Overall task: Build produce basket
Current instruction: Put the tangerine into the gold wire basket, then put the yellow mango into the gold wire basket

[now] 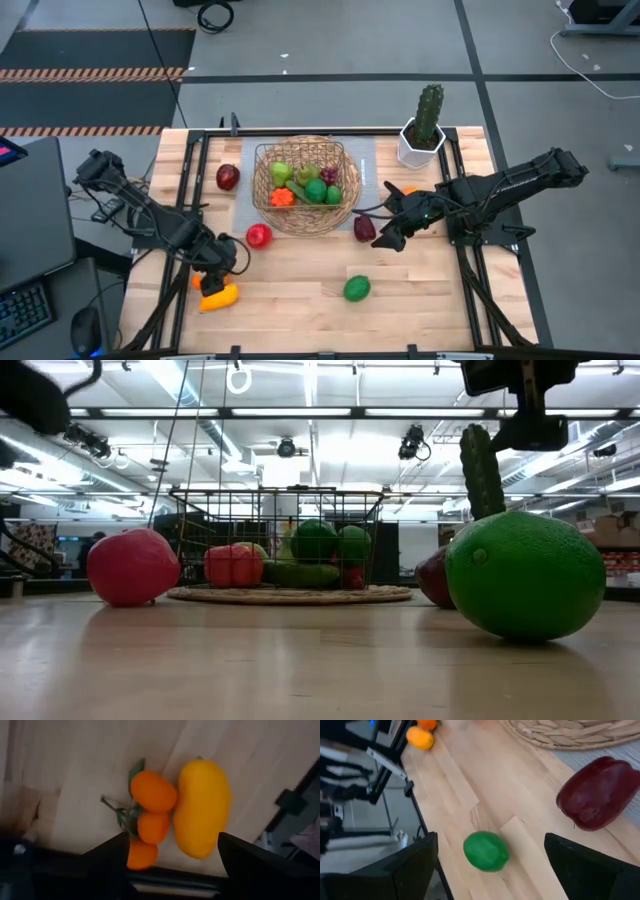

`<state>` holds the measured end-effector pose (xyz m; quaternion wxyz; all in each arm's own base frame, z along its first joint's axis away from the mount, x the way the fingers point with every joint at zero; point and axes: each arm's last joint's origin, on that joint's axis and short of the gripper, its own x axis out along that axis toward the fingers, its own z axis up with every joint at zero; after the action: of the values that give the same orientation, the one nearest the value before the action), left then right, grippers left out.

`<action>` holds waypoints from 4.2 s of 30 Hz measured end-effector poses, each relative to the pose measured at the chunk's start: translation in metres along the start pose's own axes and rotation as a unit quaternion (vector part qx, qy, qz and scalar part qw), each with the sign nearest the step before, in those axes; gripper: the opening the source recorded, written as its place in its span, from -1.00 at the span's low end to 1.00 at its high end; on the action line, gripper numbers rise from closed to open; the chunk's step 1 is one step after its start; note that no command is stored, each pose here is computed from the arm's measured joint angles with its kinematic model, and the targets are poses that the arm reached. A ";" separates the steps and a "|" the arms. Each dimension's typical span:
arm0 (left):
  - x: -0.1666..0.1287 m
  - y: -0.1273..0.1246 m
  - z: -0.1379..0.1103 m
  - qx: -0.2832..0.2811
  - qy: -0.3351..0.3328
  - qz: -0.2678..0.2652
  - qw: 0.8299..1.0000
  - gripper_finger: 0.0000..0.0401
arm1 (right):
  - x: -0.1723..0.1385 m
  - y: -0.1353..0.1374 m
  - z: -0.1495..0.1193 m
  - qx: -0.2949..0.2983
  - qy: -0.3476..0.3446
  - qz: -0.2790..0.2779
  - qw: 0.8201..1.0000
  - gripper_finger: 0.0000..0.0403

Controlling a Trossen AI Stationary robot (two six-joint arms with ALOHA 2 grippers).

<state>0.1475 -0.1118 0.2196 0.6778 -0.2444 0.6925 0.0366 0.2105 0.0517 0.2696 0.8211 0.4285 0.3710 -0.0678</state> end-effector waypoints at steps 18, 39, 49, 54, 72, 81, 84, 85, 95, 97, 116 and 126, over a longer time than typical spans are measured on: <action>0.063 0.046 -0.016 -0.002 0.006 -0.008 1.000 0.55 | 0.000 -0.001 0.001 0.107 -0.024 -0.010 0.994 0.83; 0.071 0.053 -0.015 -0.111 -0.030 0.007 0.993 0.07 | 0.000 -0.001 0.002 0.071 -0.036 -0.017 0.997 0.83; 0.030 0.023 0.008 -0.121 -0.078 -0.058 0.988 -0.48 | 0.000 -0.005 0.009 0.028 -0.043 -0.023 0.998 0.83; -0.013 0.015 0.023 -0.109 -0.124 -0.045 0.985 -0.34 | -0.001 -0.008 0.014 0.021 -0.050 -0.028 0.998 0.83; -0.191 0.031 0.089 -0.031 -0.526 0.077 0.846 -0.29 | -0.002 -0.007 0.020 0.001 -0.070 -0.013 0.997 0.83; -0.161 0.057 0.142 -0.042 -0.436 0.150 0.886 0.20 | -0.002 -0.006 0.021 0.000 -0.071 -0.012 0.997 0.83; -0.149 0.061 0.156 -0.045 -0.405 0.150 0.901 0.45 | -0.002 -0.006 0.021 0.000 -0.073 -0.009 0.997 0.83; -0.146 0.063 0.160 -0.047 -0.398 0.153 0.903 0.53 | -0.002 -0.006 0.021 0.000 -0.073 -0.008 0.997 0.83; -0.151 0.062 0.156 -0.072 -0.346 0.117 0.928 0.84 | -0.002 -0.005 0.021 -0.012 -0.063 0.001 0.998 0.83; -0.160 0.056 0.146 -0.070 -0.318 0.107 0.939 0.84 | -0.002 -0.005 0.021 -0.021 -0.064 0.001 0.998 0.83; -0.120 -0.024 0.083 -0.042 -0.070 0.036 0.996 0.84 | -0.002 -0.005 0.021 -0.064 -0.074 -0.011 0.995 0.83; -0.061 -0.049 0.041 -0.079 0.026 0.045 0.995 0.84 | -0.002 -0.006 0.023 -0.073 -0.100 -0.031 0.992 0.83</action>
<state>0.2022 -0.1211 0.2880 0.6355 -0.2664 0.7154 0.1155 0.2189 0.0300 0.2750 0.8807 0.3465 0.3039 -0.1090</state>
